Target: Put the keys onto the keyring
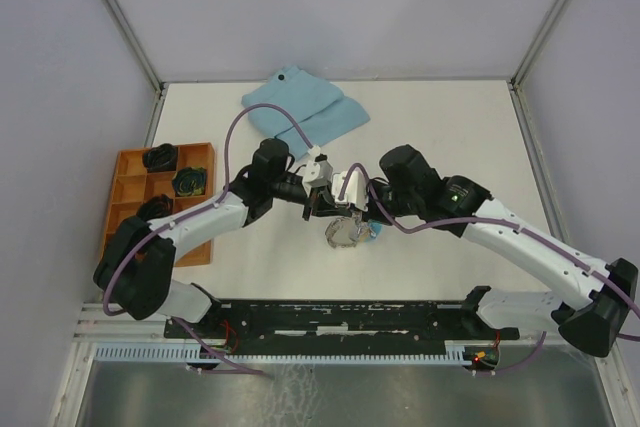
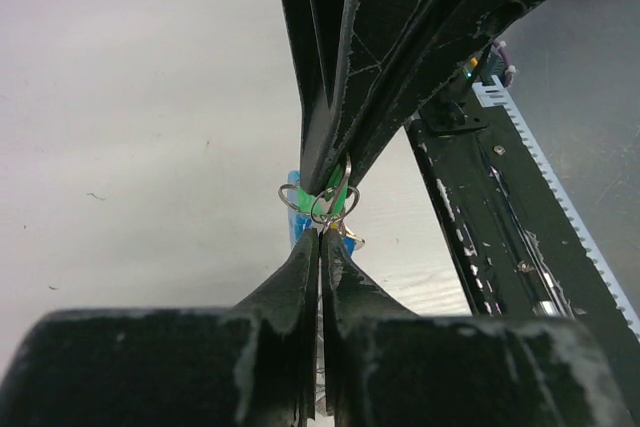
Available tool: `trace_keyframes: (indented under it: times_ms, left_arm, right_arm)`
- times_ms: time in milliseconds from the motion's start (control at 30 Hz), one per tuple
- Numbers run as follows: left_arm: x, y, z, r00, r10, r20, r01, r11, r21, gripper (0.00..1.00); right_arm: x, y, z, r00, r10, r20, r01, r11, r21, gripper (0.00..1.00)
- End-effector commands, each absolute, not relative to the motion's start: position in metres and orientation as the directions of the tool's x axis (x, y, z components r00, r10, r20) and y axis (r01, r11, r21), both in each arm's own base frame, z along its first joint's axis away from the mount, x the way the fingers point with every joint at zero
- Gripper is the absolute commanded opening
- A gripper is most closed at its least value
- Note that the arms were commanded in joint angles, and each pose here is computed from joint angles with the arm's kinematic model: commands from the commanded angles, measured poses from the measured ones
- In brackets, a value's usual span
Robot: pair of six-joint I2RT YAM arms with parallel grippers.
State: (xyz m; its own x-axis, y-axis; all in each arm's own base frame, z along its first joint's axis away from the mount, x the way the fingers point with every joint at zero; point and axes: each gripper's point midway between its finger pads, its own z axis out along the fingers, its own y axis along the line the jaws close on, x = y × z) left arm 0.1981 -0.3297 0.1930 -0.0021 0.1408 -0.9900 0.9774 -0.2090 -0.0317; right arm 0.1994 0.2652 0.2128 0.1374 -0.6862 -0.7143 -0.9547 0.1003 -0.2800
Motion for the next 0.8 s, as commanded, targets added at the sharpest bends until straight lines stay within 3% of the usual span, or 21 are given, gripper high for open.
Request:
trace_keyframes:
  times_ms: [0,333,767]
  left_arm:
    - [0.215,-0.332,0.209,0.047,0.137,-0.989,0.993,-0.112,0.032,0.03]
    - [0.238,-0.319,0.237,0.069,0.038,-0.997,0.986,0.153,0.074,0.03]
    - [0.237,-0.307,0.264,0.156,-0.078,-0.985,0.948,0.291,0.127,0.03]
  right_arm:
    - [0.204,0.263,0.250,0.144,-0.640,-0.755,-0.929,0.176,-0.326,0.01]
    - [0.199,0.238,0.230,-0.088,-0.701,-0.708,-0.921,0.327,-0.210,0.01]
    - [0.203,0.247,0.204,-0.238,-0.695,-0.679,-0.904,0.414,-0.107,0.01]
